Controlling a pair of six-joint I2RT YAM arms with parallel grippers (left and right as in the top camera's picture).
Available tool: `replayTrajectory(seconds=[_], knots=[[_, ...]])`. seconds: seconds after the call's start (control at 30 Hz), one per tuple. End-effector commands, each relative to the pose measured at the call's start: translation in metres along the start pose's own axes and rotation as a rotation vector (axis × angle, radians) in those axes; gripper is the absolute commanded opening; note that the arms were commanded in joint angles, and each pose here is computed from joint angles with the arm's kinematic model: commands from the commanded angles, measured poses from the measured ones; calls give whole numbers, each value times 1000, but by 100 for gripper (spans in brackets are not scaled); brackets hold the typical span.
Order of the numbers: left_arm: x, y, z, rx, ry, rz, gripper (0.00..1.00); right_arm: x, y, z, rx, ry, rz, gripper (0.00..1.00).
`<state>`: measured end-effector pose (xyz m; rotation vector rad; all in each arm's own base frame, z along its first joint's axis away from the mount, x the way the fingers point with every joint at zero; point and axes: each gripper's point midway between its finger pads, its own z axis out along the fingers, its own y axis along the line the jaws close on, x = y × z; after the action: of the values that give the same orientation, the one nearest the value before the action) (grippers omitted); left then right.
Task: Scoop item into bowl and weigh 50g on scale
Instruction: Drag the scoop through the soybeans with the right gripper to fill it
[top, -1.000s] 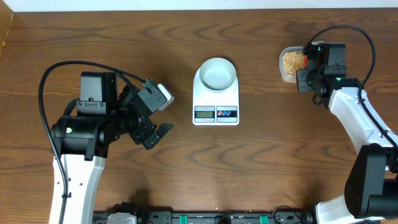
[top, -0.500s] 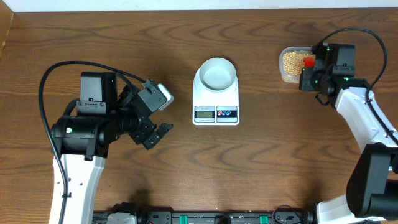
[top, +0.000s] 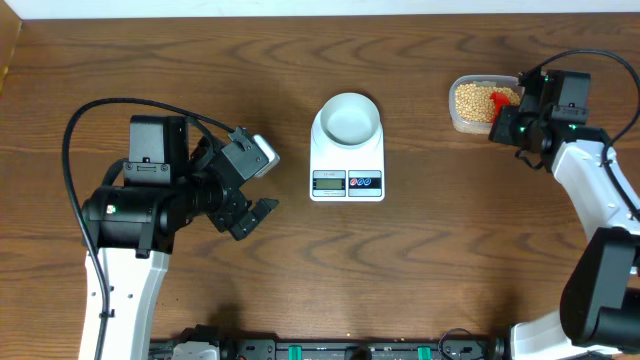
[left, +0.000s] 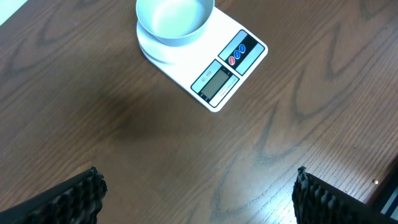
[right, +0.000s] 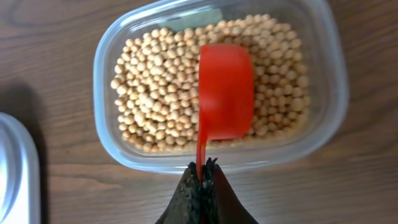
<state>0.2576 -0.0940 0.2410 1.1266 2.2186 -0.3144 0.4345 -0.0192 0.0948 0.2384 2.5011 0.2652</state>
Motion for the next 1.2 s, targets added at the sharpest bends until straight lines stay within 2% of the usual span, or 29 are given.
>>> replayTrajectory(seconds=[0.0, 0.27, 0.43, 0.87, 1.17], knots=[[-8, 0, -7, -3, -30, -1, 98, 11, 8, 14, -74, 56, 45, 1], [-8, 0, -7, -3, -30, -1, 98, 12, 5, 14, -79, 61, 70, 1], [-8, 0, -7, -3, -30, -1, 98, 9, 13, 9, -155, 62, 90, 1], [-8, 0, -7, -3, -30, -1, 98, 5, -5, 4, -157, 58, 200, 1], [-8, 0, -7, -3, -30, -1, 98, 16, -7, 21, -166, 100, 236, 1]])
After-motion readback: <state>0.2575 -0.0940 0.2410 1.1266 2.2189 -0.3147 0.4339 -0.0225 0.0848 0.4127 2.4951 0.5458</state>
